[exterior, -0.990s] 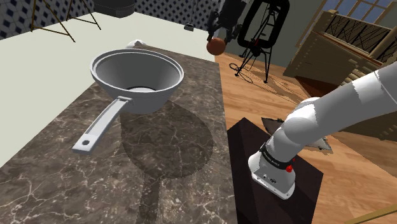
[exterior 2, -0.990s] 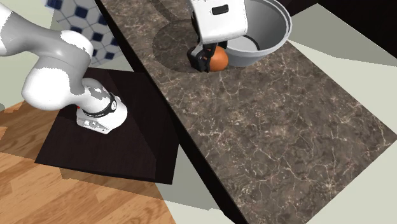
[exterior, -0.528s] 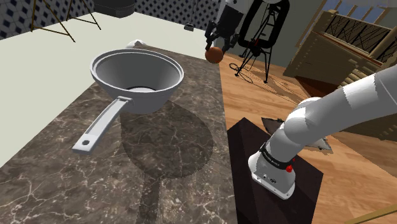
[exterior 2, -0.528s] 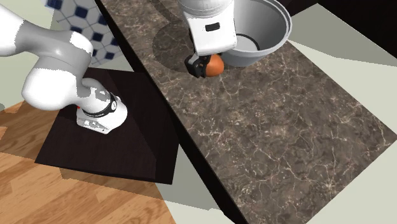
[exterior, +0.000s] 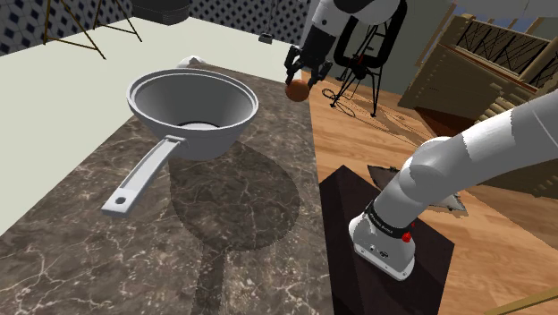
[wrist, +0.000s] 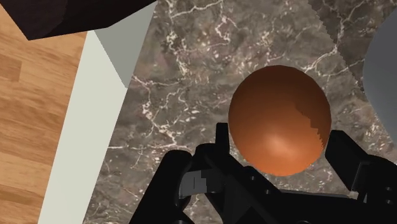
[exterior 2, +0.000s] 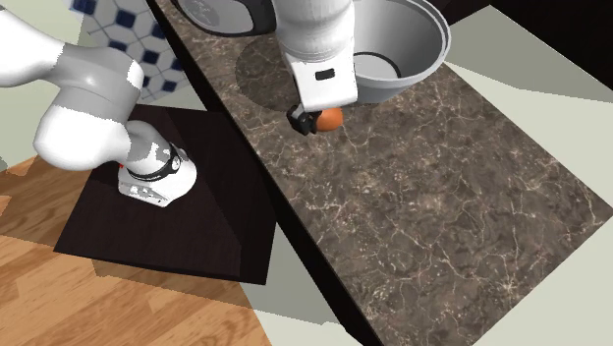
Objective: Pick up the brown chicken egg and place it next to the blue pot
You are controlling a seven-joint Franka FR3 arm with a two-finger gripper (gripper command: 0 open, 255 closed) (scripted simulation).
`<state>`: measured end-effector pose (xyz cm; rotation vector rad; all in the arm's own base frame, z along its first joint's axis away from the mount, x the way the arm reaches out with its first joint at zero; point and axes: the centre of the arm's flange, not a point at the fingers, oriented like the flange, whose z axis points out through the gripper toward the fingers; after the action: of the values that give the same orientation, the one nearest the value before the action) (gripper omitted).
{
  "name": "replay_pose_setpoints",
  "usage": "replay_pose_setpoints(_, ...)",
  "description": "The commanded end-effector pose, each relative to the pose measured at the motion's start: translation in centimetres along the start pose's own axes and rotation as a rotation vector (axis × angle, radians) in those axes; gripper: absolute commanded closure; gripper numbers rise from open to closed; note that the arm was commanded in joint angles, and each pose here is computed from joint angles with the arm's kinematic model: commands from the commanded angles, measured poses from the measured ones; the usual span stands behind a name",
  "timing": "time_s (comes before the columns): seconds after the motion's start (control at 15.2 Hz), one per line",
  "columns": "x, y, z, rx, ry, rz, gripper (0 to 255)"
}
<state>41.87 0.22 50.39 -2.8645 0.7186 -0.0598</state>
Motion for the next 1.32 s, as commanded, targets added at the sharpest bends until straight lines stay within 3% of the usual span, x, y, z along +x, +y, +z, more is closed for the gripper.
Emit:
replay_pose_setpoints(0.0,0.0,0.1,1.1,0.000,0.001,0.000,255)
replay_pose_setpoints(1.25,0.1,2.0,10.9,0.000,0.001,0.000,255)
